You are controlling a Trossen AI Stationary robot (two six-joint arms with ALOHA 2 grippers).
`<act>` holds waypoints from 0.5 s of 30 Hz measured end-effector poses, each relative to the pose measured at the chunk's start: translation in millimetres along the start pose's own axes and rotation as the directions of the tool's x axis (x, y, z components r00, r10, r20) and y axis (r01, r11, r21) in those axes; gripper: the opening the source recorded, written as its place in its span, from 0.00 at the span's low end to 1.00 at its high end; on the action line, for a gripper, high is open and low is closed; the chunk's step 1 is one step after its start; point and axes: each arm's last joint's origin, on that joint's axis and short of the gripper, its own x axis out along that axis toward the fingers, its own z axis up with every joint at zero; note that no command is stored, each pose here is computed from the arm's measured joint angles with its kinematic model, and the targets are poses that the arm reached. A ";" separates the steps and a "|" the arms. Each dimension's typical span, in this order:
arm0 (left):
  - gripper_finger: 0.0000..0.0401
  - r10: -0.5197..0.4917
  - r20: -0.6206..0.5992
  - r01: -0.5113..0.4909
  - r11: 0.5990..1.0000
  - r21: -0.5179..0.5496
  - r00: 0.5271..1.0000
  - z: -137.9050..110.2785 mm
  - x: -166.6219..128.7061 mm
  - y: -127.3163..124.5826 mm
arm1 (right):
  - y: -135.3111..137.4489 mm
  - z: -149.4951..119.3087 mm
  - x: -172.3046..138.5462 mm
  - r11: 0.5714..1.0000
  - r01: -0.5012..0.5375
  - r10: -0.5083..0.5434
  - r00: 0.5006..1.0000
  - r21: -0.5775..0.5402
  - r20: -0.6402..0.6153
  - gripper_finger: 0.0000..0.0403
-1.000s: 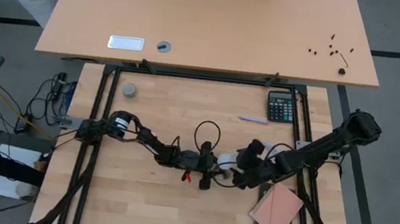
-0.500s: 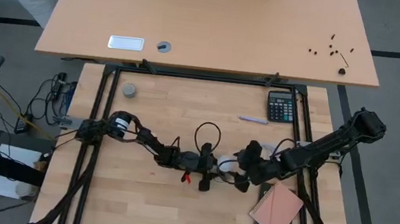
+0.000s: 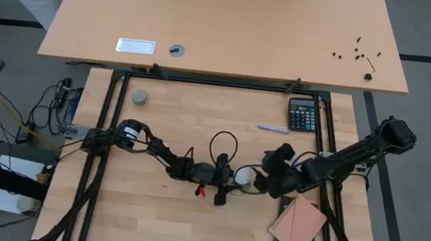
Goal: Screw lightbulb
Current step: Remove the lightbulb from the bronze lamp socket
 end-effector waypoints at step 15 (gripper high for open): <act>0.47 -0.001 -0.002 0.001 1.000 0.000 1.000 -0.2 0.0 0.0 | 17.4 8.3 -3.0 0.956 -0.292 0.295 0.951 0.038 -0.097 0.93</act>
